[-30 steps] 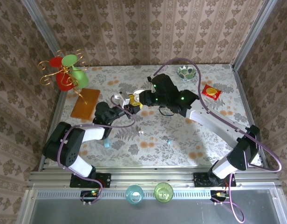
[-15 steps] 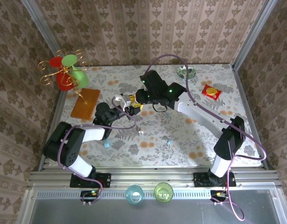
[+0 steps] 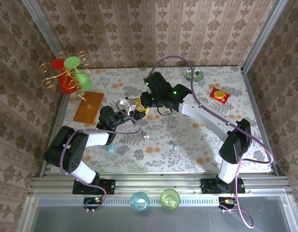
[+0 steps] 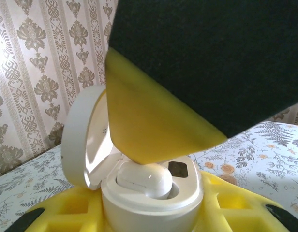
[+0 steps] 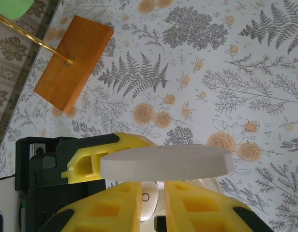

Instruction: Insert the wireless bluetooth earbuds into the charging case

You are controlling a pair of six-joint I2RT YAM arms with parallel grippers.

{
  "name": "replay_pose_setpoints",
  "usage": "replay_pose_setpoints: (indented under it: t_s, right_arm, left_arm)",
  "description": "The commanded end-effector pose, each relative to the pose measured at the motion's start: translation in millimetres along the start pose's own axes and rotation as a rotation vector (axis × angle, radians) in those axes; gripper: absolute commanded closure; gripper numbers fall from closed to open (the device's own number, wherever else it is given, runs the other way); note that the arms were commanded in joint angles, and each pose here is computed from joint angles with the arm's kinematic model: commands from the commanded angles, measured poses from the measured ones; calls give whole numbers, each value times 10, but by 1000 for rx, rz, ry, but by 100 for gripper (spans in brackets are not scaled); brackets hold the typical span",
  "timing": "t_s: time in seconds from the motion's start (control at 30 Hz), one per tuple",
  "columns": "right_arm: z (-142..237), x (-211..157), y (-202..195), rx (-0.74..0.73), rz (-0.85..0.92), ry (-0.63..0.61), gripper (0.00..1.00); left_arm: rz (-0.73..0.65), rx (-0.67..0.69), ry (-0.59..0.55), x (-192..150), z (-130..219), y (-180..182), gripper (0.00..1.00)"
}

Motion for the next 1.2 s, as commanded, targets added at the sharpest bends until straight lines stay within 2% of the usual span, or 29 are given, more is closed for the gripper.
replay_pose_setpoints:
  t_s: [0.0,0.13,0.37,0.5,0.73,0.9,1.0,1.17]
  right_arm:
    - [-38,-80,29,9,24,55,78]
    - [119,-7,59,42,23,-9,72]
    - [386,17,70,103,34,-105,69]
    - [591,11,50,152,36,-185,63]
    - [815,-158,-360,59,-43,-282,53]
    - [604,-396,-760,-7,-156,-216,52]
    - [401,-555,-835,-25,-133,-156,52]
    - [-55,-852,-807,25,-62,-3,52]
  left_arm:
    - [-47,-33,-48,115,-8,-47,73]
    - [-47,-26,-40,85,14,-38,73]
    - [-45,-31,-34,63,34,-37,72]
    - [-46,-10,-31,59,90,50,73]
    - [-52,0,-40,106,146,70,73]
    - [-44,8,-46,142,192,72,73]
    - [-20,25,-44,137,222,102,73]
    - [1,66,-40,120,292,180,73]
Point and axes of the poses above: each hand's point on the last joint's axis, 136 mm out from that joint toward the fingers, its own z axis back along the fingers, its own y axis along the line the jaws close on, x = y × z, the point moved 6 cm from there along z, back along the fingers
